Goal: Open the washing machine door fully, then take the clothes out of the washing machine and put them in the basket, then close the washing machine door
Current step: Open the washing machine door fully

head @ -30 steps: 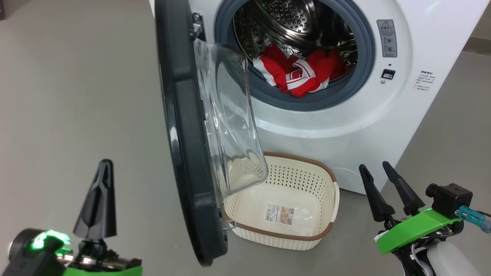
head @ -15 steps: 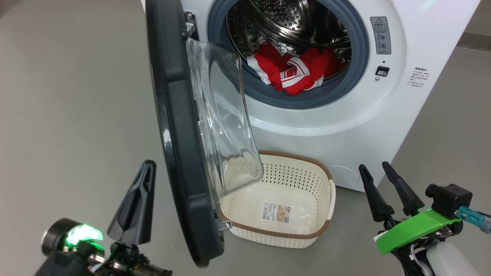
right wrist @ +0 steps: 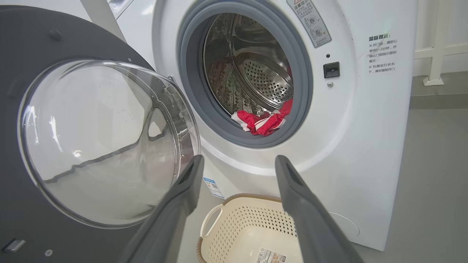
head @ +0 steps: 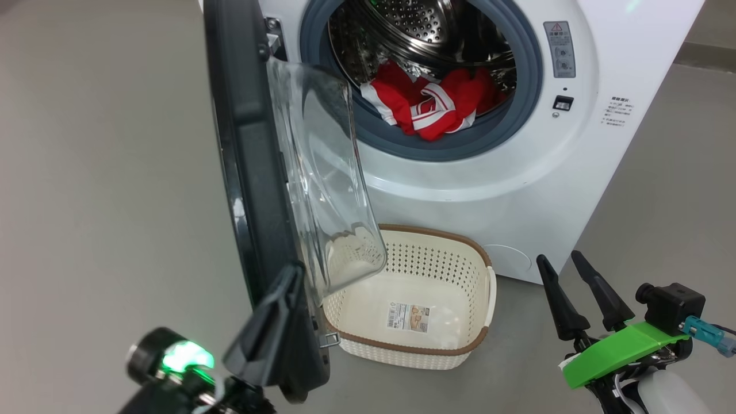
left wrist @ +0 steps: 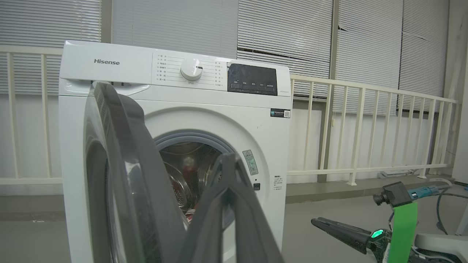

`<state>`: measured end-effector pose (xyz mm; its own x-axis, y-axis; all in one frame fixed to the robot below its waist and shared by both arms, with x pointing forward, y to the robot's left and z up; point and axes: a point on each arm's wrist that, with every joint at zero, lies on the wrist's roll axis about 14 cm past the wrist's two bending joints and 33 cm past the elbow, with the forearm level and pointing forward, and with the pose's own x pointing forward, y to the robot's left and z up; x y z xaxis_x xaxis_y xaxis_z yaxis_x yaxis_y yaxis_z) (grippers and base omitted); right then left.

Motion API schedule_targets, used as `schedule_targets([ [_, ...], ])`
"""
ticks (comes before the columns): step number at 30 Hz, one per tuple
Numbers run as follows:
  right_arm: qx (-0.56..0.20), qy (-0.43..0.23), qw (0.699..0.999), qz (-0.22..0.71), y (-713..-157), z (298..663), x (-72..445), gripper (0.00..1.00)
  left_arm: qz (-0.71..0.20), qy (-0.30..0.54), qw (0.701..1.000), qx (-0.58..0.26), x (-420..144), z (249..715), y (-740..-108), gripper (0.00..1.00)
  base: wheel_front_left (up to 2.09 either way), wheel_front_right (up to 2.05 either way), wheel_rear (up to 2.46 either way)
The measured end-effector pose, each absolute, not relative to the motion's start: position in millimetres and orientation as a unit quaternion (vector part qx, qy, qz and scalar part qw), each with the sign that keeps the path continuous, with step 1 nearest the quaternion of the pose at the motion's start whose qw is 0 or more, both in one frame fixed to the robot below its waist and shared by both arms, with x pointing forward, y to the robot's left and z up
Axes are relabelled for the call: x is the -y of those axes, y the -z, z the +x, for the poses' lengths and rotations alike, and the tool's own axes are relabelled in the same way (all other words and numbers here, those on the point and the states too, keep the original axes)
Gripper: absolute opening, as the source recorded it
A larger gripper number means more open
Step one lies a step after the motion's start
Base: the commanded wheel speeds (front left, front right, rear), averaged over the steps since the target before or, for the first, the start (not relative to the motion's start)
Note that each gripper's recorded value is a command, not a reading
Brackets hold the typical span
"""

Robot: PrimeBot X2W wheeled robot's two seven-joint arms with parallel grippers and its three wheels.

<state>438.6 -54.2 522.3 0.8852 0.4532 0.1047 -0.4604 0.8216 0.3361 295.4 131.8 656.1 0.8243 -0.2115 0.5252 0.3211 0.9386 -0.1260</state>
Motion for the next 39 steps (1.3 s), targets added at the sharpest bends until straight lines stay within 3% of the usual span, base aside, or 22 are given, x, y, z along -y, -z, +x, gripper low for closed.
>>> schedule_targets([
  [15, -0.002, -0.228, 0.957, 0.18, -511.0, 440.4, 61.8, 1.0, -0.163, 0.196, 0.958, 0.134, -90.0, 306.6, -585.1, 0.0, 0.0, 0.0, 0.0],
  [27, -0.007, -0.231, 0.956, 0.179, -508.0, 440.4, 59.5, 1.0, -0.185, 0.185, 0.963, 0.062, -89.6, 307.5, -540.8, 0.0, 0.0, 0.0, 0.0],
  [39, -0.008, -0.24, 0.954, 0.178, -508.8, 440.3, 52.9, 1.0, -0.184, 0.151, 0.97, 0.052, -110.5, 309.9, -530.3, 0.0, 0.0, 0.0, 0.0],
])
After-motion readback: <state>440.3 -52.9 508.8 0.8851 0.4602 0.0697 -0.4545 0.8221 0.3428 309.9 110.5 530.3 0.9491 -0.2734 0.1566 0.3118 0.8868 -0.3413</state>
